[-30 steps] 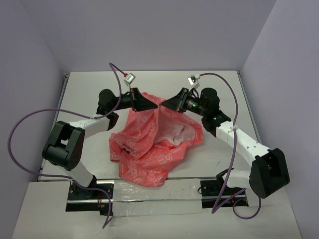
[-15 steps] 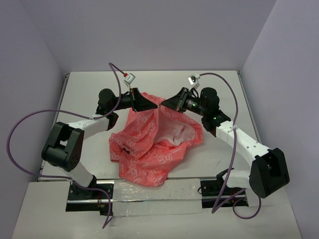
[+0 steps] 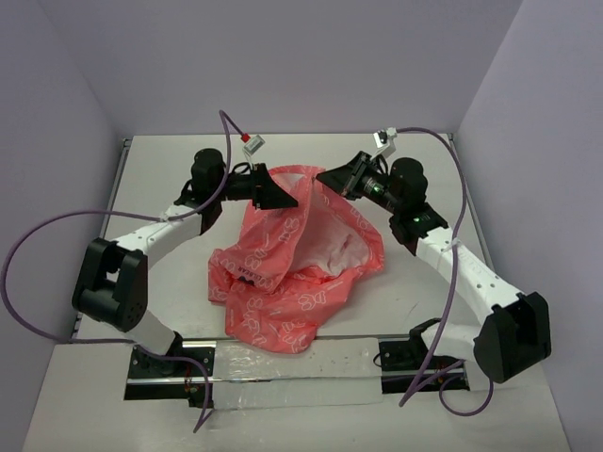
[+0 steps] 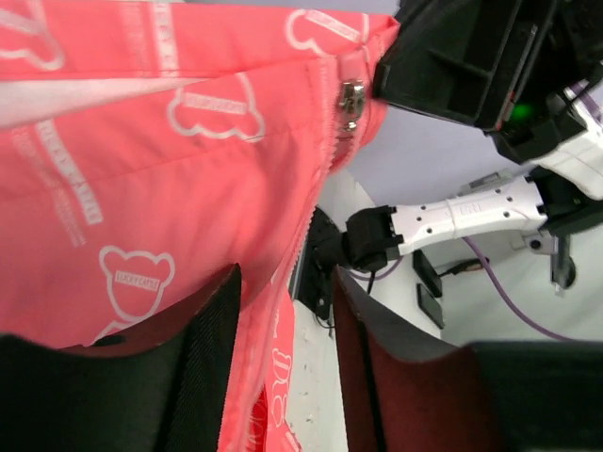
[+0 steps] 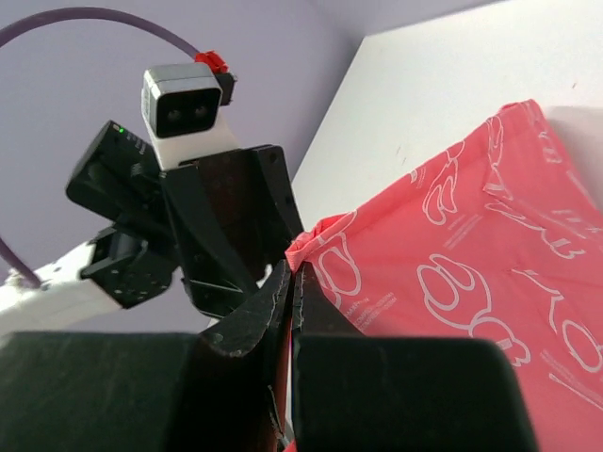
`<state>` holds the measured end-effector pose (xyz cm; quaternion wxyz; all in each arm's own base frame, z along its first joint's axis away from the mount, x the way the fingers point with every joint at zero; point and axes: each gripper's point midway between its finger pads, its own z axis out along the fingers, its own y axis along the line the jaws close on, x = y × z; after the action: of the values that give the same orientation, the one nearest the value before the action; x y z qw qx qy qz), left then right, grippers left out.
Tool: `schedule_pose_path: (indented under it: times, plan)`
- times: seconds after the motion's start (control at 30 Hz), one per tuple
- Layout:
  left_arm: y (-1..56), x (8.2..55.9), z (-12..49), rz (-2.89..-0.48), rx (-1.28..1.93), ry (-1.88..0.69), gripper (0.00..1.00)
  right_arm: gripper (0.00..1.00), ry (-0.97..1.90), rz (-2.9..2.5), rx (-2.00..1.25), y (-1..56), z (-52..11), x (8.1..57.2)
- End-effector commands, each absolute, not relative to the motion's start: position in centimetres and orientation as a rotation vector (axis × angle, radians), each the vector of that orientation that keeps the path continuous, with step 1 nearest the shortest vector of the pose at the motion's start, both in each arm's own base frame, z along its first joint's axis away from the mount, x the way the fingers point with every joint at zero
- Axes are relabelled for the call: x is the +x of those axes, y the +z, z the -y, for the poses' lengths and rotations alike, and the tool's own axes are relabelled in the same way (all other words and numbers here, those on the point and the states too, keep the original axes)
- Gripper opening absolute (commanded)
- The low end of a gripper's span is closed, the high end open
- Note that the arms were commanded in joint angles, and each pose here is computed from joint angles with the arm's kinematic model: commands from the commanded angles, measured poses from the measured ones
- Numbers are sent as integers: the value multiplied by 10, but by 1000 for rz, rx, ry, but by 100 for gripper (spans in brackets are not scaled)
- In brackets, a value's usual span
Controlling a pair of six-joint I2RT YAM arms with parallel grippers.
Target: Zip up the jacket
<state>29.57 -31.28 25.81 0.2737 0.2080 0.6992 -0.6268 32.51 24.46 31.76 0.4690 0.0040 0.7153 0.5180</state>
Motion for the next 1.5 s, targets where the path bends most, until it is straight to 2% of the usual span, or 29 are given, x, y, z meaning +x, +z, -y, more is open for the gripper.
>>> schedule_pose_path:
  times: [0.0,0.13,0.27,0.37,0.53,0.57,0.63,0.67,0.83,1.0,1.03,1.1,1.2,1.47]
  plan:
    - [295,291,299,-1856,612,-1476,54,0,1162,-1588,5,373,-225,325]
    - [327,283,285,-1797,487,-1412,57,0,1111,-1589,-12,373,-221,322]
    - [342,251,284,-1746,354,-1475,69,0,1064,-1598,-25,369,-218,322]
    - [348,219,304,-1715,292,-1552,66,0,1062,-1600,-26,363,-217,321]
    - [323,200,324,-1751,87,-1670,67,0,1079,-1597,-20,363,-219,321]
    - [319,201,325,-1748,21,-1702,64,0,1079,-1594,-18,364,-219,321]
    - [314,200,330,-1732,-64,-1799,52,0,1079,-1593,-16,367,-219,320]
    - [314,197,332,-1653,-36,-1862,50,0,1078,-1590,-14,369,-218,320]
    - [316,190,356,-1589,57,-2015,56,0,1111,-1598,-24,372,-222,318]
    - [305,198,383,-1611,92,-2042,53,0,1134,-1606,-28,372,-225,315]
    - [306,202,384,-1596,78,-2043,50,0,1138,-1605,-30,373,-225,314]
    - [307,213,386,-1559,41,-2034,37,0,1140,-1596,-35,378,-225,313]
    - [308,226,391,-1505,17,-2024,30,0,1149,-1594,-50,381,-226,309]
    - [318,252,385,-1354,15,-1911,31,0,1185,-1567,-74,390,-224,296]
